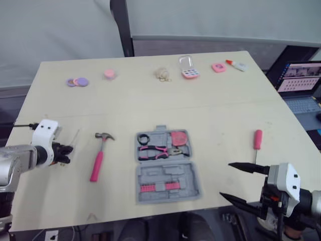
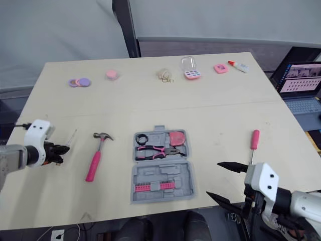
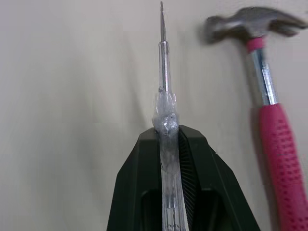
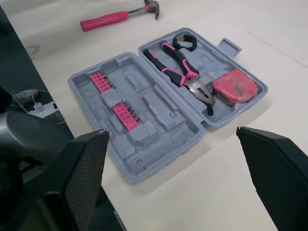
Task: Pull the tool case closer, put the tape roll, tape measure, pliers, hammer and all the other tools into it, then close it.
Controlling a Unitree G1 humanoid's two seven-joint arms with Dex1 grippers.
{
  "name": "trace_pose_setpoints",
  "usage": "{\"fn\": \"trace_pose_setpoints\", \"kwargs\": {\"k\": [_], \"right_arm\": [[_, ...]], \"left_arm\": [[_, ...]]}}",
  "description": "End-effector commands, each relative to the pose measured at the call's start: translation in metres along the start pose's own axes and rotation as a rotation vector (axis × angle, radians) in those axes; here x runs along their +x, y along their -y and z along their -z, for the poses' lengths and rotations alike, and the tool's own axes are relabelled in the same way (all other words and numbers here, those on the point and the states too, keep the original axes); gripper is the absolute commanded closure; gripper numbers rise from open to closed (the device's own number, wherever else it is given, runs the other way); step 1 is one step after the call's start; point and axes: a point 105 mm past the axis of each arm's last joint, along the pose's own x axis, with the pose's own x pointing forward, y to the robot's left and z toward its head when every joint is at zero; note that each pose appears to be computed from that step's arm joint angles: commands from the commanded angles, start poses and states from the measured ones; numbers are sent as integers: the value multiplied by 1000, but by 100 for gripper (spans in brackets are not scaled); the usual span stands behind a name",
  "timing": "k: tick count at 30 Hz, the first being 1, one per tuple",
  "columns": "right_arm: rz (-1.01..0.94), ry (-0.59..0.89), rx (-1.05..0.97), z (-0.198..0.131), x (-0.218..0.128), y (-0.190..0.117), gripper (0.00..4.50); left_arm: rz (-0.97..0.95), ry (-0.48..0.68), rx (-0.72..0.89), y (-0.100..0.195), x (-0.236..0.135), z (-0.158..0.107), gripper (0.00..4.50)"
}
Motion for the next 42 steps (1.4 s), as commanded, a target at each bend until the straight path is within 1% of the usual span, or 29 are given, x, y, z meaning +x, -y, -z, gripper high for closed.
{"fn": "trace_pose_setpoints", "kwargs": {"k": [1,3,6,12,16,23,26,29,33,38,42], "right_arm": [[1,35,-20,-6,1,-1,0],[2,37,-17,-5,2,-2,0],[6,34,-16,-4,3,-4,0],[13,8,-24,-1,1,-5,0],[23,5,-30,-1,0,-4,0],[35,-1,-33,0,0,-5,0],[41,-6,-31,1,0,-6,0],[48,-8,-29,2,-1,-7,0],[51,-16,-27,3,-1,-9,0],[45,-37,-29,6,-3,-11,0],[46,-40,-30,7,-3,-12,0]], "left_arm": [[227,23,196,43,-6,-24,448],[354,10,318,69,-9,-28,448],[501,-9,444,101,-12,-30,448],[657,11,585,149,-1,-46,448],[739,13,656,172,3,-56,448],[777,-43,774,191,11,-62,448],[759,-76,847,197,18,-60,448],[740,-101,871,205,25,-63,448],[723,-110,932,220,29,-69,448],[703,-165,1036,223,35,-63,448],[658,-170,1117,224,46,-64,448]]}}
